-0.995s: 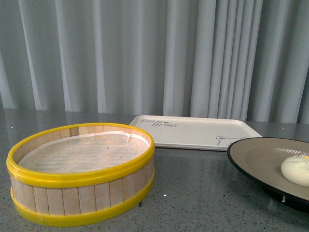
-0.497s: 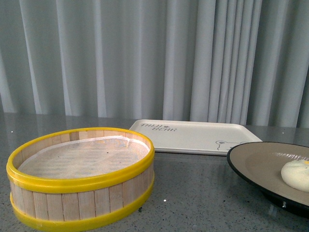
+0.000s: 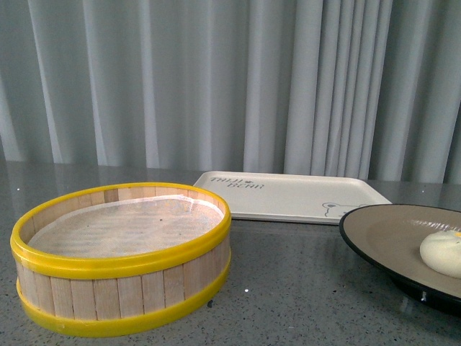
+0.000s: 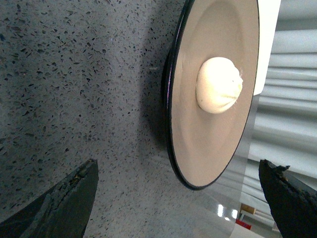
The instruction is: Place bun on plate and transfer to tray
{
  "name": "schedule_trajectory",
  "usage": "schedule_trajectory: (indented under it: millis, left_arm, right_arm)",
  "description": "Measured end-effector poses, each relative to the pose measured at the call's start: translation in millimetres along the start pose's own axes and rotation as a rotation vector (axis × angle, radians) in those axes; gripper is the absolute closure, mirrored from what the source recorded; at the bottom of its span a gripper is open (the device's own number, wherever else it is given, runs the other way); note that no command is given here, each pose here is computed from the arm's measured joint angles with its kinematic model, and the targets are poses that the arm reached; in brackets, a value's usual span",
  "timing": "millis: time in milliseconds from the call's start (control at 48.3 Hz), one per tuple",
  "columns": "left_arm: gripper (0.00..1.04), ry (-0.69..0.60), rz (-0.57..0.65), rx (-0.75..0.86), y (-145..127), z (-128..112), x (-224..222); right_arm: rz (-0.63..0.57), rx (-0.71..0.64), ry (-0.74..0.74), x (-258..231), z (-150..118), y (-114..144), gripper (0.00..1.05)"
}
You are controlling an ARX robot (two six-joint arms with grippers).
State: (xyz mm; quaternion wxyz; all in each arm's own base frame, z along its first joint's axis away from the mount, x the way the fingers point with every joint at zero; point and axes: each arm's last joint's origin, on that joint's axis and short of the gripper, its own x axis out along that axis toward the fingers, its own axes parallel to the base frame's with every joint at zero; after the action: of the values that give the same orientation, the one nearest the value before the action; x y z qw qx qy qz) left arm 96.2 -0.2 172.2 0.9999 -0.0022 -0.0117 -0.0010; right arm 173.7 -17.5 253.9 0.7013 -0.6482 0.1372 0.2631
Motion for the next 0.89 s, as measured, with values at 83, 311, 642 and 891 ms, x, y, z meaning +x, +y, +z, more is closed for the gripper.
schedule_trajectory:
  millis: [83, 311, 642, 891]
  left_arm:
    - [0.07, 0.000, 0.000, 0.000, 0, 0, 0]
    - [0.07, 0.000, 0.000, 0.000, 0, 0, 0]
    - [0.07, 0.000, 0.000, 0.000, 0, 0, 0]
    - [0.07, 0.000, 0.000, 0.000, 0, 0, 0]
  right_arm:
    - [0.017, -0.031, -0.004, 8, 2, -1, 0.08]
    - [0.028, -0.055, -0.010, 25, 0, -4, 0.08]
    - [0.014, -0.055, -0.020, 54, -5, -8, 0.08]
    - [0.031, -0.046, -0.032, 69, -4, -7, 0.45]
